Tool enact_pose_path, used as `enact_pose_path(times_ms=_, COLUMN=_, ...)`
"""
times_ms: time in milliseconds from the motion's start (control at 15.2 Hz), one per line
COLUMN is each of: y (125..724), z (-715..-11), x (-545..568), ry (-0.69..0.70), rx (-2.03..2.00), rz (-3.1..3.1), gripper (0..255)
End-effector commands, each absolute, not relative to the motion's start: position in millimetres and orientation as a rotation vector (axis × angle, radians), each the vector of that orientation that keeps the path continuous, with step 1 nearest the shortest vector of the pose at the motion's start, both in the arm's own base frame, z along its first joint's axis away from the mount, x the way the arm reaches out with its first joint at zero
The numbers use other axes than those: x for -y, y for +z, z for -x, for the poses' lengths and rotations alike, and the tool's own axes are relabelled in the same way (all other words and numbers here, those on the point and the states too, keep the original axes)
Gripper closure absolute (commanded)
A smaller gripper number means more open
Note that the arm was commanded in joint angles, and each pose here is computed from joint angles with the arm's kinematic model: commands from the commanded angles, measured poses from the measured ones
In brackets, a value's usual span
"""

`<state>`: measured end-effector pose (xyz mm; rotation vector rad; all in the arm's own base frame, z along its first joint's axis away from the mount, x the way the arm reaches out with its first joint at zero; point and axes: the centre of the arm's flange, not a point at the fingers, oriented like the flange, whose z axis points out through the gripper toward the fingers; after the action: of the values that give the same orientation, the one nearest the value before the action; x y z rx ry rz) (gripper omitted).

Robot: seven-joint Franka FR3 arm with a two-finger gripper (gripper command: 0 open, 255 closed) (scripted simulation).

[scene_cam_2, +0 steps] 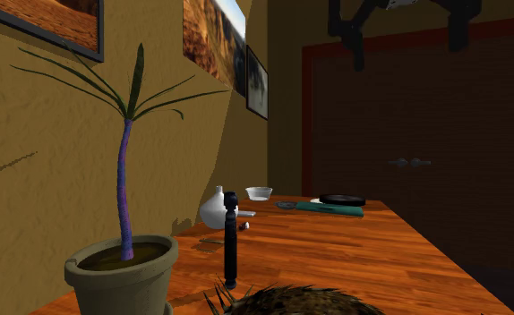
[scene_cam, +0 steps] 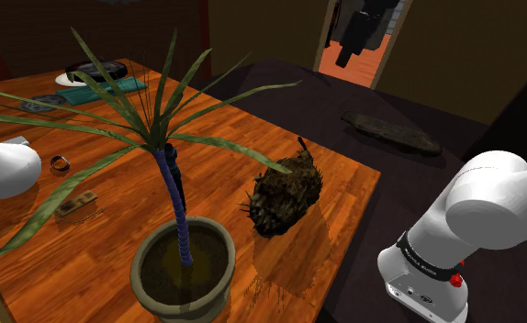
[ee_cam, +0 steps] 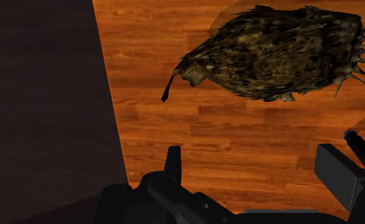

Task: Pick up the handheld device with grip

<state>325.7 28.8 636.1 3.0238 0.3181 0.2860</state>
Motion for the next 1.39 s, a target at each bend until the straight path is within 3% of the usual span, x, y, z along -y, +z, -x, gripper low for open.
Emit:
enact_pose_path(times_ms=0, y=636.1, z=-325.7, x=-28.8, ry=0.286, rx=-0.318, rz=-3.024, gripper=0)
enact_pose_path(times_ms=1320, y=515.8, z=-433.3, x=-231.7, ry=0.313, rx=-0.34, rz=-3.05, gripper=0)
